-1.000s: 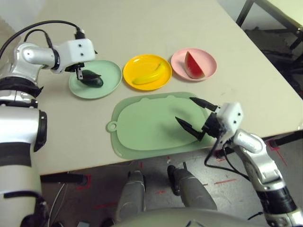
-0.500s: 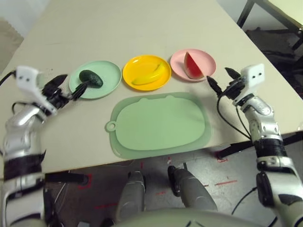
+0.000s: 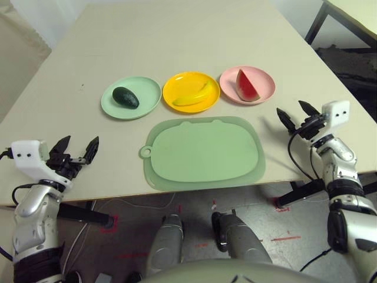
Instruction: Place the fruits into color-matched plates.
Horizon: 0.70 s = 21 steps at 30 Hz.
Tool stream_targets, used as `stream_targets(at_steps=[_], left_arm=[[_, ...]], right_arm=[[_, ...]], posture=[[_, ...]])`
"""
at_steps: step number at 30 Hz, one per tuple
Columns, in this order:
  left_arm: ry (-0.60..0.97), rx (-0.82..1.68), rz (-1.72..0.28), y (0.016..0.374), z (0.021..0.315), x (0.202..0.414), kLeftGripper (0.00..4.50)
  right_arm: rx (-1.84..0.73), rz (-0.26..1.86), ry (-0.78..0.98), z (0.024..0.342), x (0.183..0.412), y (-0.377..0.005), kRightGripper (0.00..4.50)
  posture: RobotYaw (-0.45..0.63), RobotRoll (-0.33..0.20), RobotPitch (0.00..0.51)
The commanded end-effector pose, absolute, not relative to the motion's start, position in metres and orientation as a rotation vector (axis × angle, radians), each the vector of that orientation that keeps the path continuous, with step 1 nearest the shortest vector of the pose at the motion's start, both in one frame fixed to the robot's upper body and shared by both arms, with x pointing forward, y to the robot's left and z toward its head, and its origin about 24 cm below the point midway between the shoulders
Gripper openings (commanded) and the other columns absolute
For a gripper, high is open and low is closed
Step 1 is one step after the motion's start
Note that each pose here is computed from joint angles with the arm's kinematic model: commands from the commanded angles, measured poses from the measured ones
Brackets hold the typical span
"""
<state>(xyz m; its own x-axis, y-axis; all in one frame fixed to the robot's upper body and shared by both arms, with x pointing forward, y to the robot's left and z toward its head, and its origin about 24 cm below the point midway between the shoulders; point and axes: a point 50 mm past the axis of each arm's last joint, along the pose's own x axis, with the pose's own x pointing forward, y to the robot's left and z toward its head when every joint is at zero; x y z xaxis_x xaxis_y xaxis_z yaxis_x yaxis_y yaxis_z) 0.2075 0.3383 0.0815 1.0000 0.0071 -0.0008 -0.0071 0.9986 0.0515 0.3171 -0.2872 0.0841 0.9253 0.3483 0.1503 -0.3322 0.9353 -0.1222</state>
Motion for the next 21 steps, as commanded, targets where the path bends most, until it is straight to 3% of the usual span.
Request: stream_targets(at_steps=[1,15,21], left_arm=[[0.03,0.065,0.03,0.347,0.075,0.202,4.46],[-0.008,0.095,0.015,0.357,0.093,0.214,4.46],[-0.035,0.103,-0.006,0.345,0.1,0.218,4.46]], right_arm=[[-0.079,0.334,-0.184,0.079,0.31,-0.289,4.5],[-0.032,0.314,-0.263,0.092,0.314,-0.248,4.5],[0.011,0.33,-0.283,0.094,0.32,-0.222,4.5]], posture=[[0.01,0.0,0.174],[0.0,0.0,0.192],[0.04,0.0,0.203]])
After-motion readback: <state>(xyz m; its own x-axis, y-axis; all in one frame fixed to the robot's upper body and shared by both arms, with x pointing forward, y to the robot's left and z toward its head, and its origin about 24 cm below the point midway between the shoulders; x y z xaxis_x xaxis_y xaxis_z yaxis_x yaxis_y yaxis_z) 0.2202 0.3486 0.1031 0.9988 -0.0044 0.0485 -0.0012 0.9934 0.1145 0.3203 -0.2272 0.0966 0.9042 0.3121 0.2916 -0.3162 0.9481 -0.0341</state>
